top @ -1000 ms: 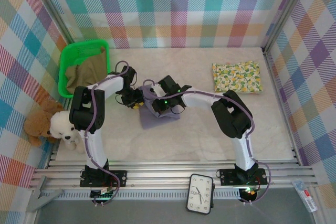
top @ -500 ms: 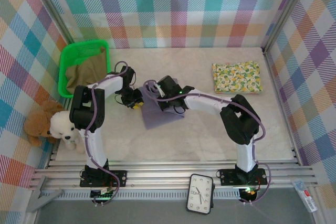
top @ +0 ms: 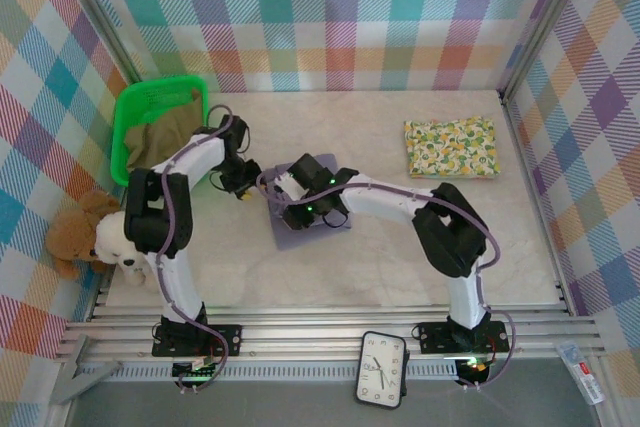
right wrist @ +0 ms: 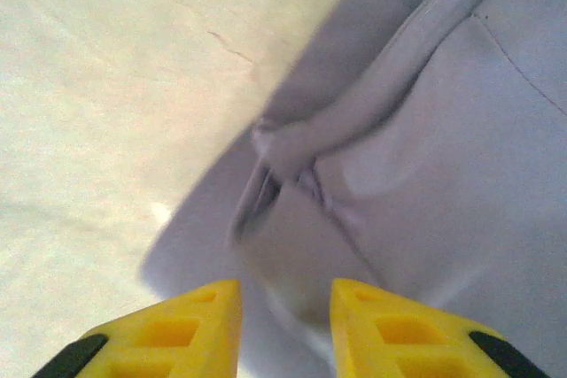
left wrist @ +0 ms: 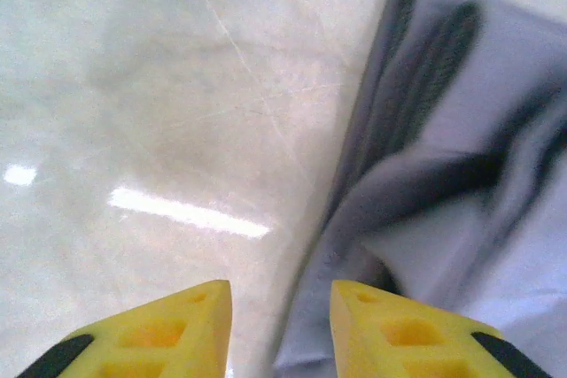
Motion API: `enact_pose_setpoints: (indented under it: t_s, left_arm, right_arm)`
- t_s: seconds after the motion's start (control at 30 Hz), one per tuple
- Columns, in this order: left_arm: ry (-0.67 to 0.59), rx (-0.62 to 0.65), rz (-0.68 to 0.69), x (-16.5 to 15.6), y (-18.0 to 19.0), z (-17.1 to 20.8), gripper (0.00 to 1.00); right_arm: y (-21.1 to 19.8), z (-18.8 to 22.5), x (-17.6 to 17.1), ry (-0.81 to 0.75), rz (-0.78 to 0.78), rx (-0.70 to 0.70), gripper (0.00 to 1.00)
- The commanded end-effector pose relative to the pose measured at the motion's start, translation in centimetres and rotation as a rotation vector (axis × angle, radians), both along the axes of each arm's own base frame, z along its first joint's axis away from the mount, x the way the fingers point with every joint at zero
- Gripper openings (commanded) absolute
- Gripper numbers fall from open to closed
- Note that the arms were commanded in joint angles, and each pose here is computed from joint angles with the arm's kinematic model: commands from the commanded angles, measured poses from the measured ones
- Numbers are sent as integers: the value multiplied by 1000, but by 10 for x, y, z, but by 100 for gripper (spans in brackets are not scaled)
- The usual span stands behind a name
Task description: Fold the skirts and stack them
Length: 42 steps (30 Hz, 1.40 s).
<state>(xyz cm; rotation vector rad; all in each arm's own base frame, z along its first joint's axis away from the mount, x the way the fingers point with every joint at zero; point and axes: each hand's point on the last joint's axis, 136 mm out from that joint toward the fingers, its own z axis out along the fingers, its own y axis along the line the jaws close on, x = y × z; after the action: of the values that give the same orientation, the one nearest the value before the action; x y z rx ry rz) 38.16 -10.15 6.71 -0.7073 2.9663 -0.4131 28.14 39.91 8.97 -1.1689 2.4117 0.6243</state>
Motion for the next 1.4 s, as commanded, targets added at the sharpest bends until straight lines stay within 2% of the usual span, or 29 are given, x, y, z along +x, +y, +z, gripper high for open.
enact_pose_setpoints:
  t_s: [0.0, 0.1, 0.13, 0.2, 0.3, 0.37, 0.47, 0.63, 0.73, 0.9, 1.0, 1.1, 1.17, 1.3, 1.37]
  left_arm:
    - [-77, 27, 16, -7, 9, 47, 36]
    - [-103, -66, 3, -8, -16, 52, 36]
    - [-106, -109, -7, -8, -29, 52, 36]
    - [-105, -195, -37, -9, -60, 50, 35]
    - [-90, -295, -82, -12, -105, 47, 34]
    - [-84, -340, -109, -15, -130, 43, 33]
    - [-46, -325, -135, -23, -148, 25, 32]
    - [64, -312, -115, -44, -152, -19, 30]
    - [104, -250, -131, -57, -140, -37, 29]
    - [149, -60, -252, -72, -98, -57, 30]
    - [129, -50, -319, -60, -80, -59, 33]
    - [69, -138, -361, -34, -80, -46, 33]
    - [18, -195, -379, -20, -84, -27, 34]
    - [-114, -286, -406, -9, -98, 19, 48]
    - [-155, -283, -381, -8, -95, 33, 55]
  right_arm:
    - [-2, 52, 9, 79, 7, 199, 33]
    - [-17, 48, 53, 132, -158, 280, 31]
    - [-22, 44, 66, 144, -215, 277, 27]
    - [-28, 35, 93, 168, -305, 251, 14]
    - [-27, 15, 120, 187, -371, 196, 1]
    - [-27, 1, 135, 203, -413, 173, 0]
    - [-27, -18, 149, 260, -467, 141, 0]
    - [-42, -41, 154, 343, -585, 92, 0]
    - [-71, -55, 149, 379, -716, 48, 0]
    - [-124, -72, 114, 439, -939, 11, 0]
    - [-124, -68, 80, 545, -1025, 133, 0]
    - [-95, -48, 48, 652, -1025, 365, 11]
    - [-83, -31, 41, 648, -979, 447, 21]
    - [-108, -11, 55, 494, -939, 426, 35]
    - [-114, 0, 67, 433, -854, 418, 49]
